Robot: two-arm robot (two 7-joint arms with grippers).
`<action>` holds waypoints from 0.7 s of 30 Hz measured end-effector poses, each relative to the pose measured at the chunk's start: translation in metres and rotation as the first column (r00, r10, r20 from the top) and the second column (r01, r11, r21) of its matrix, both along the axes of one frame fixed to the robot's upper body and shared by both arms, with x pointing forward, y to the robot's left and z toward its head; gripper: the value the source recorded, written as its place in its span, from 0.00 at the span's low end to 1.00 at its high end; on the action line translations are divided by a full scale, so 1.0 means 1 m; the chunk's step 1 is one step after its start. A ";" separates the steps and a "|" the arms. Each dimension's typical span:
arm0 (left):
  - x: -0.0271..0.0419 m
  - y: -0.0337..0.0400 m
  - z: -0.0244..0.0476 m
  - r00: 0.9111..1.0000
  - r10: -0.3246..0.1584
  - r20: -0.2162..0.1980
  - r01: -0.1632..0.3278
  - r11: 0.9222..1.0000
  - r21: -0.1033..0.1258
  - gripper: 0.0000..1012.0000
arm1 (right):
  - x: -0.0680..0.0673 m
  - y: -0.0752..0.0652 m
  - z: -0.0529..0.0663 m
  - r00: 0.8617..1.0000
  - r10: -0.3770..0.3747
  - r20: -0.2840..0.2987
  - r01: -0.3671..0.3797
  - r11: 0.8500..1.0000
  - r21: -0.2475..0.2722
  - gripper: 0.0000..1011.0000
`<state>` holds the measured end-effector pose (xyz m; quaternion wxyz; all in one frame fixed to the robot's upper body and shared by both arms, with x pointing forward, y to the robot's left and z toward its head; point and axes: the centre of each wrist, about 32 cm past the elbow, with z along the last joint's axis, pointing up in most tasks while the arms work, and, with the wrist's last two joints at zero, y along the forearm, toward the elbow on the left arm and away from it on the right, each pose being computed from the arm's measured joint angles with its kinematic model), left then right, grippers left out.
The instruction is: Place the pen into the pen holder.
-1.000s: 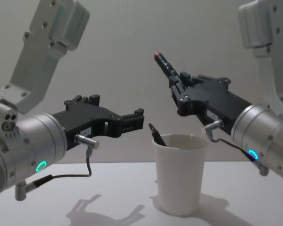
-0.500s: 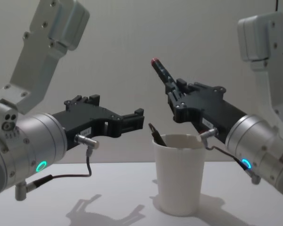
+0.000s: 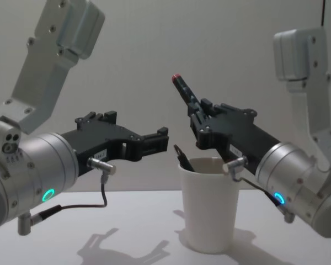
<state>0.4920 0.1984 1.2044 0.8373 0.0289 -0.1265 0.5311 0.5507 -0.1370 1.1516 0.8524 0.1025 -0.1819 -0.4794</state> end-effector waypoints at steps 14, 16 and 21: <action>0.0000 0.0000 0.0000 1.000 0.000 0.000 0.000 1.000 0.000 0.99 | 0.003 0.003 -0.004 1.000 0.007 -0.012 -0.007 1.000 0.014 0.32; 0.0000 0.0000 0.0000 1.000 0.000 0.000 0.000 1.000 0.000 0.99 | 0.003 0.003 -0.004 1.000 0.007 -0.012 -0.007 1.000 0.015 0.38; 0.0000 0.0000 0.0000 1.000 0.000 0.000 0.000 1.000 0.000 0.99 | 0.003 0.004 -0.004 1.000 0.008 -0.014 -0.008 1.000 0.016 0.56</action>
